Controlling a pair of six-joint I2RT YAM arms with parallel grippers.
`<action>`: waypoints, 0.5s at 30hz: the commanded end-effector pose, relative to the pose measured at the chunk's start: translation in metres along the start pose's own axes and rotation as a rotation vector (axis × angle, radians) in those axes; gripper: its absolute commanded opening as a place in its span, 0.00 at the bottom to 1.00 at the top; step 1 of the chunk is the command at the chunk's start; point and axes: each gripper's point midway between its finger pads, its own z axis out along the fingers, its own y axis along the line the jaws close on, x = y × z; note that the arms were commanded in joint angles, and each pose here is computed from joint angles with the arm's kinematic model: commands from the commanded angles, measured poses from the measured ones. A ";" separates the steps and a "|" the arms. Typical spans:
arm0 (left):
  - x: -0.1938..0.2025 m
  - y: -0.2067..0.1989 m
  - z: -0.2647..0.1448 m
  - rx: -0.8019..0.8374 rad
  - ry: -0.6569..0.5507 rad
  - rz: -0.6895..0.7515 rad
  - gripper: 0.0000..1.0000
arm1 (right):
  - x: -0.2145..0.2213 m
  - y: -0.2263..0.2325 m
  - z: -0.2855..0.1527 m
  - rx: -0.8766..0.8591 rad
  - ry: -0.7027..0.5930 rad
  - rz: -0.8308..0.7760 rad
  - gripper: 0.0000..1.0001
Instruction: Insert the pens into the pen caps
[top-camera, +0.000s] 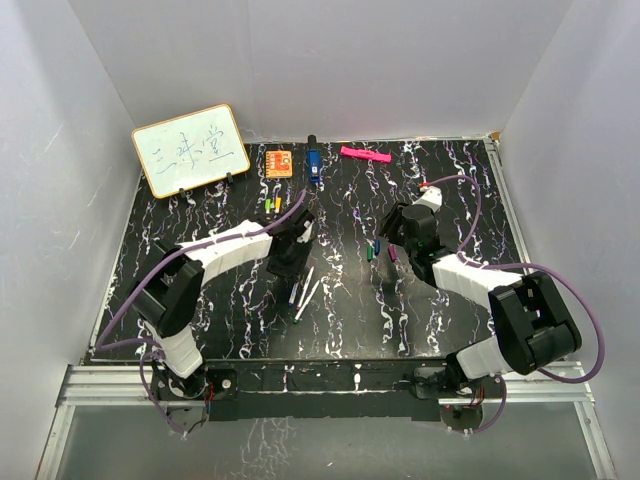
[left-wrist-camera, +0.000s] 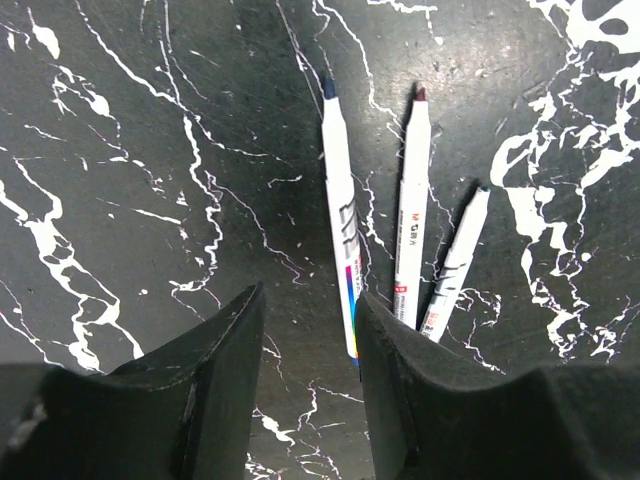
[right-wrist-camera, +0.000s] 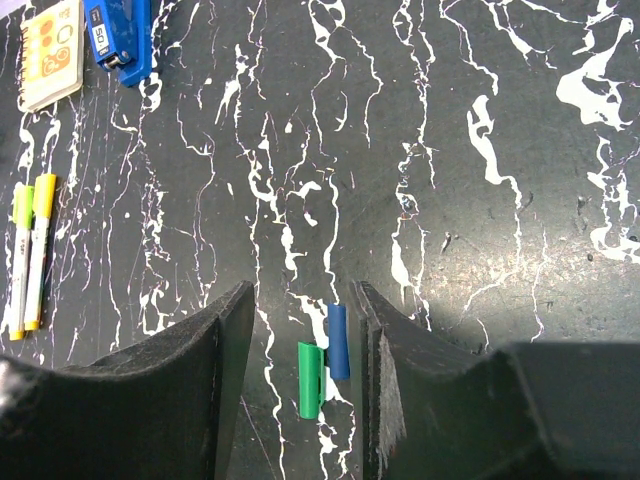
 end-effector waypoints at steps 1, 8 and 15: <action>0.002 -0.008 -0.009 0.011 0.030 0.006 0.39 | -0.026 0.016 -0.004 -0.049 -0.069 0.027 0.41; 0.003 -0.017 -0.005 0.030 0.045 0.006 0.39 | -0.021 0.016 -0.003 -0.057 -0.057 0.037 0.41; 0.007 -0.015 0.006 0.012 0.075 0.003 0.39 | -0.019 0.017 -0.005 -0.066 -0.053 0.039 0.41</action>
